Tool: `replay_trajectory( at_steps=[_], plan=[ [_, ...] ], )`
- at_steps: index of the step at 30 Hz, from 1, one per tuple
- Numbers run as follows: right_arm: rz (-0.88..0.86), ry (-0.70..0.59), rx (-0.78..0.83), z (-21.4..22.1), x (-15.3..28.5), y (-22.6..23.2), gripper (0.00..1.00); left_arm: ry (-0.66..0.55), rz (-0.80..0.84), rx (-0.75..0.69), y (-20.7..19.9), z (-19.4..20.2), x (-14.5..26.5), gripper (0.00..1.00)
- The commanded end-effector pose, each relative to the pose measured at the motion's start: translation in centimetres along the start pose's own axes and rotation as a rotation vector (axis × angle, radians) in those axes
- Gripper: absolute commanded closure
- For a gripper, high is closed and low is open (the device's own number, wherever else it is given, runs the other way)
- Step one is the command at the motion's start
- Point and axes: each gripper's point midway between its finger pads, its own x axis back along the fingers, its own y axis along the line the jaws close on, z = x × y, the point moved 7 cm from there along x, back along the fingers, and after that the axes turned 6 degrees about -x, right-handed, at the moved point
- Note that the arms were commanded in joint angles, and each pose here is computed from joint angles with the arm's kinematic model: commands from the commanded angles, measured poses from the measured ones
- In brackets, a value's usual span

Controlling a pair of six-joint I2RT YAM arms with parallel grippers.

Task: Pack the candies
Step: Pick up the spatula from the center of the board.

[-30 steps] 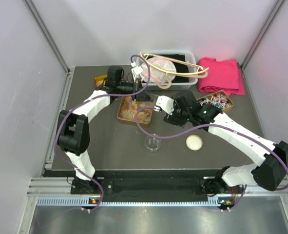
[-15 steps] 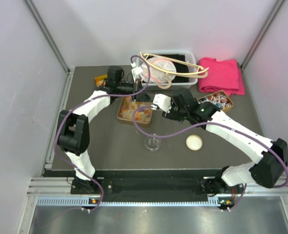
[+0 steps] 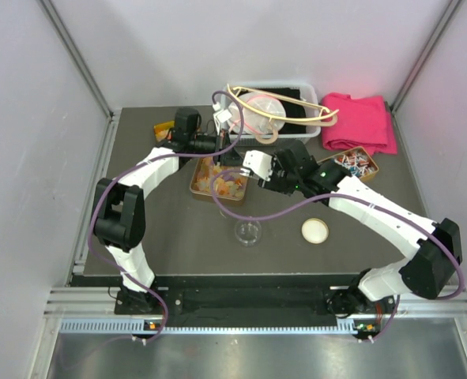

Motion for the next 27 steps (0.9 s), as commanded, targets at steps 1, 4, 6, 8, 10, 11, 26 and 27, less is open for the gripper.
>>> replay_trajectory(
  at_steps=[1,4,6,8,10,11,26,27],
  plan=[
    [0.019,-0.116,-0.012,-2.6,0.7,-0.7,0.57,-0.024,0.051,-0.081,-0.8,-0.9,0.2,1.0],
    [0.007,-0.148,-0.018,-3.0,1.2,-0.7,0.58,-0.028,0.072,-0.076,-1.0,-0.7,0.2,1.0],
    [0.001,-0.178,-0.019,-3.1,1.7,-0.7,0.58,-0.032,0.1,-0.074,-1.1,-0.6,0.2,1.0],
    [-0.001,-0.196,-0.024,-3.2,1.9,-0.8,0.58,-0.027,0.132,-0.071,-1.3,-0.4,0.1,1.0],
    [0.0,-0.219,-0.032,-3.1,2.2,-1.0,0.59,-0.024,0.147,-0.072,-1.4,-0.4,0.1,1.0],
    [0.004,-0.221,-0.035,-3.1,2.3,-1.1,0.59,-0.02,0.159,-0.072,-1.4,-0.3,0.2,1.0],
    [-0.029,-0.251,-0.027,-2.5,3.4,-1.0,0.51,-0.017,0.155,-0.068,-1.1,-0.1,0.1,1.0],
    [-0.031,-0.252,-0.026,-2.5,3.5,-1.0,0.51,-0.017,0.15,-0.065,-1.0,0.0,0.1,1.0]
  ],
)
